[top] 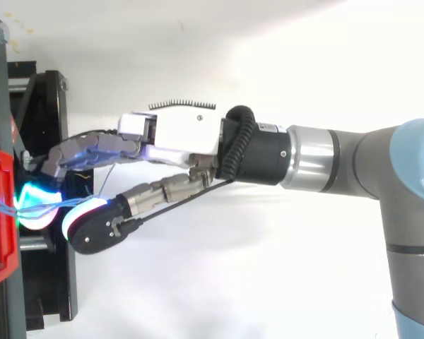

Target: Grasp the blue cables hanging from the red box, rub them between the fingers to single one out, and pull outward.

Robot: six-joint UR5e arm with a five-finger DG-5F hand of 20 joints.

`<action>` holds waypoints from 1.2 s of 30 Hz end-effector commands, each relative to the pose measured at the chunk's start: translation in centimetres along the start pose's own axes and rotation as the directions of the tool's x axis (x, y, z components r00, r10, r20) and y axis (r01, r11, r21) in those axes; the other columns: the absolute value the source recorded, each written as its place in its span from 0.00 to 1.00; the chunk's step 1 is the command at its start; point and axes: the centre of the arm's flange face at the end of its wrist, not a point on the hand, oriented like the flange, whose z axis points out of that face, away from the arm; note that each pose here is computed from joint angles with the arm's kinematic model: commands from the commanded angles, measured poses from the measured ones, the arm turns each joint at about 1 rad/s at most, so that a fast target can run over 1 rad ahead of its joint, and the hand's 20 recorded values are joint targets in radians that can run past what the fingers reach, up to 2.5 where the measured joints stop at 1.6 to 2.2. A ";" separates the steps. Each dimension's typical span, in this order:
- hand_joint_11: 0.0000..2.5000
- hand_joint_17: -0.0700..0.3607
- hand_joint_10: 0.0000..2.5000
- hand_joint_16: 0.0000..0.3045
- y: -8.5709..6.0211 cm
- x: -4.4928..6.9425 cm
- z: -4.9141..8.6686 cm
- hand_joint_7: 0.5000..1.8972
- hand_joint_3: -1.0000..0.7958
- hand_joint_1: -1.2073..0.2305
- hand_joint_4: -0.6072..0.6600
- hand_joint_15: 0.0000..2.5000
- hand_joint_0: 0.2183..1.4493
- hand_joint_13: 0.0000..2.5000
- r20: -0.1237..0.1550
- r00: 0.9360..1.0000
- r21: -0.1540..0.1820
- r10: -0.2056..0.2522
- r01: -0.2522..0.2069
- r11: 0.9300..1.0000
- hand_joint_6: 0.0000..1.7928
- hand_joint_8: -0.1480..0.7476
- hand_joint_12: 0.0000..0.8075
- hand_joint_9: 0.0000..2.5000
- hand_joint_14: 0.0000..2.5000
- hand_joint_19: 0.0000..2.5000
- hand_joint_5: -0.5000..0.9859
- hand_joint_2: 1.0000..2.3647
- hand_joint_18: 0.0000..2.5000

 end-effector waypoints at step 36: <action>0.00 0.44 0.00 0.17 4.3 -3.8 -0.3 0.49 0.33 0.40 0.73 0.03 0.30 0.11 -0.059 0.996 -0.024 -0.062 0.060 0.998 0.28 0.48 0.47 0.16 0.00 0.07 0.26 0.01 0.12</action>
